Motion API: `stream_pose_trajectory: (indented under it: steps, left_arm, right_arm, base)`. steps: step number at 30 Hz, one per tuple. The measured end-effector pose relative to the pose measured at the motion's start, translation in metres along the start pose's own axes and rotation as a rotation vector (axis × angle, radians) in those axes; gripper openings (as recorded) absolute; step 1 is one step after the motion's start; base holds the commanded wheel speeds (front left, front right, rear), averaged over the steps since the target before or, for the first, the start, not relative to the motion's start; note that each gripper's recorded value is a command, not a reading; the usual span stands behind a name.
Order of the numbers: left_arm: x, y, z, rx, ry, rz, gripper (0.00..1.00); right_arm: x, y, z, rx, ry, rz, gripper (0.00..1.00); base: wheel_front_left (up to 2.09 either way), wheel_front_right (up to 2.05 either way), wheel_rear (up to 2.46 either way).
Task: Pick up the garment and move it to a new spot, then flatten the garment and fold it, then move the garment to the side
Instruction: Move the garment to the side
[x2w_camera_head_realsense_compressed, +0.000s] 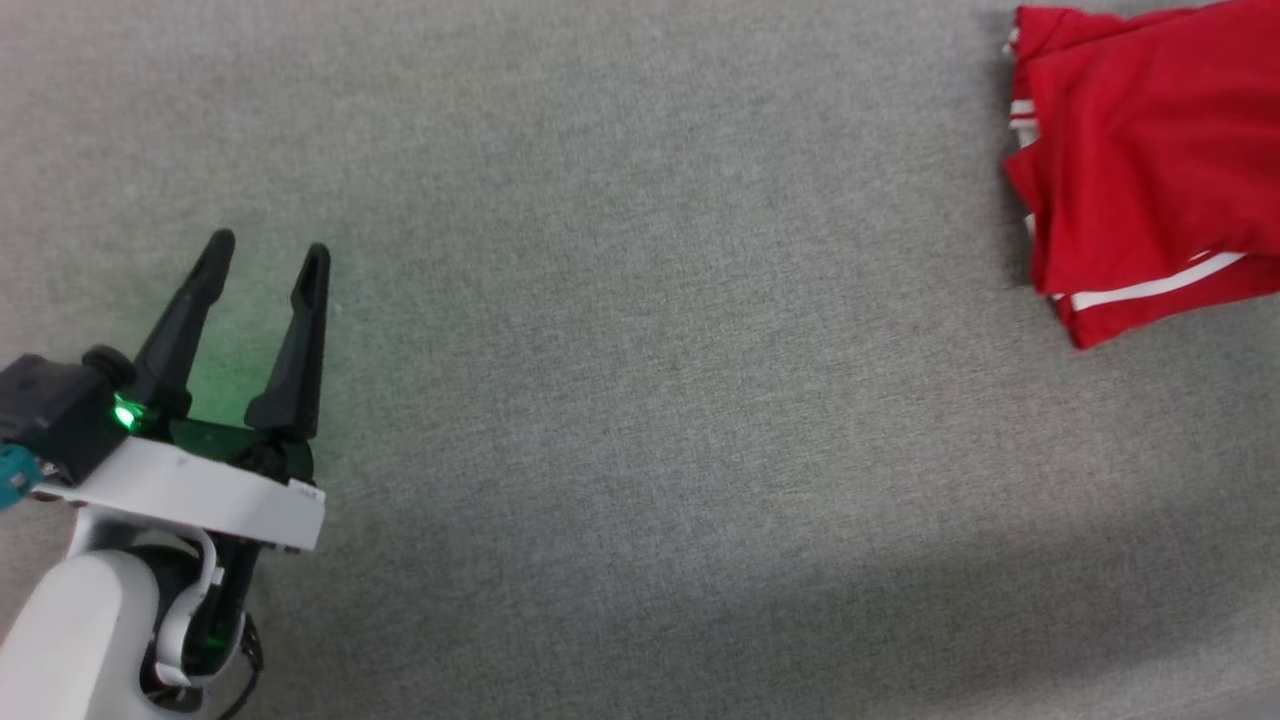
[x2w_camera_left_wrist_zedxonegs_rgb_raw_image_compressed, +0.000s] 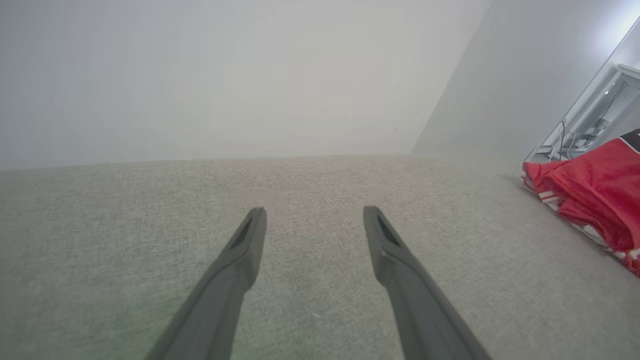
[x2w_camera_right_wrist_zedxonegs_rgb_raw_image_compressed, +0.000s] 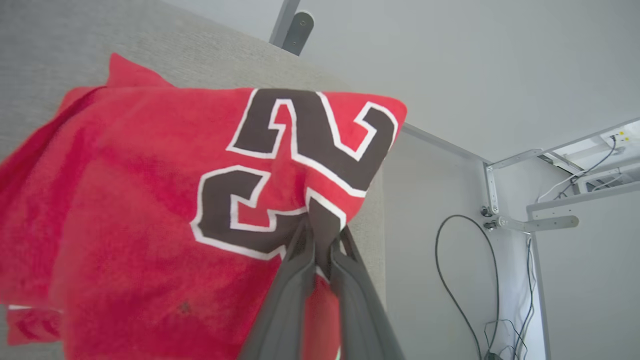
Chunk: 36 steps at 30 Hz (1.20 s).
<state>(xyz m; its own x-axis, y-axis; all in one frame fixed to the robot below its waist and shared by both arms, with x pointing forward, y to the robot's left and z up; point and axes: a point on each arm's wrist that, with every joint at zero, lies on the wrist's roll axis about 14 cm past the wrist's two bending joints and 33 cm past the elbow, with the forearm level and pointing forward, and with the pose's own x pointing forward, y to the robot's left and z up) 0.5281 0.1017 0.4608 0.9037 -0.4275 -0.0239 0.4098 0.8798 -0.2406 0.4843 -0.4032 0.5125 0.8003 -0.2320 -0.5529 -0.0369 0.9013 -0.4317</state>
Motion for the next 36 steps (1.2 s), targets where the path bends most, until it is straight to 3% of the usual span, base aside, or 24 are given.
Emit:
stream_pose_trajectory:
  steps: [15,21,25,27,29,30,31,32,36]
  left_arm:
    - [0.005,0.012,-0.022,-0.006,0.046,0.005,1.00]
    - [0.001,0.015,-0.023,-0.005,0.051,0.019,1.00]
    - [-0.003,0.019,-0.021,0.000,0.054,0.033,1.00]
    - [-0.004,0.020,-0.019,0.004,0.050,0.037,1.00]
    - [-0.005,0.020,-0.017,0.005,0.047,0.040,1.00]
    - [-0.005,0.021,-0.015,0.006,0.044,0.041,1.00]
    - [-0.006,0.021,-0.013,0.008,0.040,0.042,1.00]
    - [-0.006,0.020,-0.011,0.008,0.035,0.042,1.00]
    - [-0.010,0.018,-0.005,0.009,0.028,0.043,1.00]
  right_arm:
    - [0.046,-0.016,-0.018,-0.129,0.029,-0.086,0.00]
    - [0.063,-0.006,-0.033,-0.085,0.059,-0.079,0.00]
    - [0.069,-0.001,-0.039,-0.063,0.069,-0.076,0.15]
    - [0.070,0.001,-0.038,-0.056,0.066,-0.076,0.38]
    - [0.069,-0.001,-0.037,-0.054,0.062,-0.082,0.50]
    - [0.068,-0.003,-0.037,-0.051,0.059,-0.086,0.75]
    - [0.067,-0.004,-0.035,-0.051,0.051,-0.090,0.93]
    - [0.066,-0.005,-0.033,-0.046,0.043,-0.095,1.00]
    - [0.059,-0.010,-0.028,-0.038,0.027,-0.105,1.00]
  base:
    - [0.00,0.00,0.00]
    - [0.00,0.00,0.00]
    - [0.00,0.00,0.00]
    - [0.00,0.00,0.00]
    - [0.00,0.00,0.00]
    - [0.00,0.00,0.00]
    - [0.00,0.00,0.00]
    - [0.00,0.00,0.00]
    - [0.00,0.00,0.00]
